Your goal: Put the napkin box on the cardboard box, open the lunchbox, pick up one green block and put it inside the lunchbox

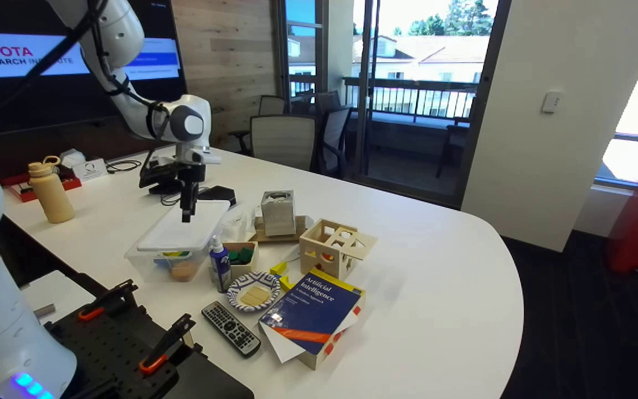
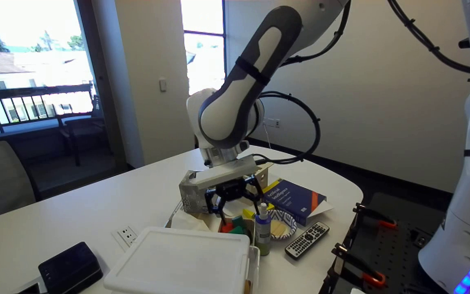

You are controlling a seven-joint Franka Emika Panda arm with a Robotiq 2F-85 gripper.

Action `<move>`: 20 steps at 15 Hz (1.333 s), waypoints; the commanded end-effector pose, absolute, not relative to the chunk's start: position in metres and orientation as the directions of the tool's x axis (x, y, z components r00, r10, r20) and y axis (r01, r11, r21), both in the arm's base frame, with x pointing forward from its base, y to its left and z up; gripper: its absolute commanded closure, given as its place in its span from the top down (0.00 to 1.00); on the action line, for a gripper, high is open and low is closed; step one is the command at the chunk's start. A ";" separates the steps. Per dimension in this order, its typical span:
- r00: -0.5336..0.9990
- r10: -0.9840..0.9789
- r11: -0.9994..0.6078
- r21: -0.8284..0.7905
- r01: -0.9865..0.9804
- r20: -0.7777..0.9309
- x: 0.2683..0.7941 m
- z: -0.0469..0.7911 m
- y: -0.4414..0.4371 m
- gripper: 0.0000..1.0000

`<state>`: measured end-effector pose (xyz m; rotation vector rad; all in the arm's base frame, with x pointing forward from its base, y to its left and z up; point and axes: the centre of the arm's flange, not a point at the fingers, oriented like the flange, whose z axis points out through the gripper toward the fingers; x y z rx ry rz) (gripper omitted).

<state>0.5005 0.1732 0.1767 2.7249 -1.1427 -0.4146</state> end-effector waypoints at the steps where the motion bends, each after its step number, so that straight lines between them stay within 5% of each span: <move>1: 0.642 -0.718 -0.696 0.270 -0.666 -0.268 0.410 0.152 0.151 1.00; 7: 0.648 -0.707 -0.707 0.265 -0.656 -0.283 0.329 0.113 0.143 1.00; 20: 0.766 -0.628 -0.778 0.096 -0.621 -0.135 0.355 0.121 0.183 1.00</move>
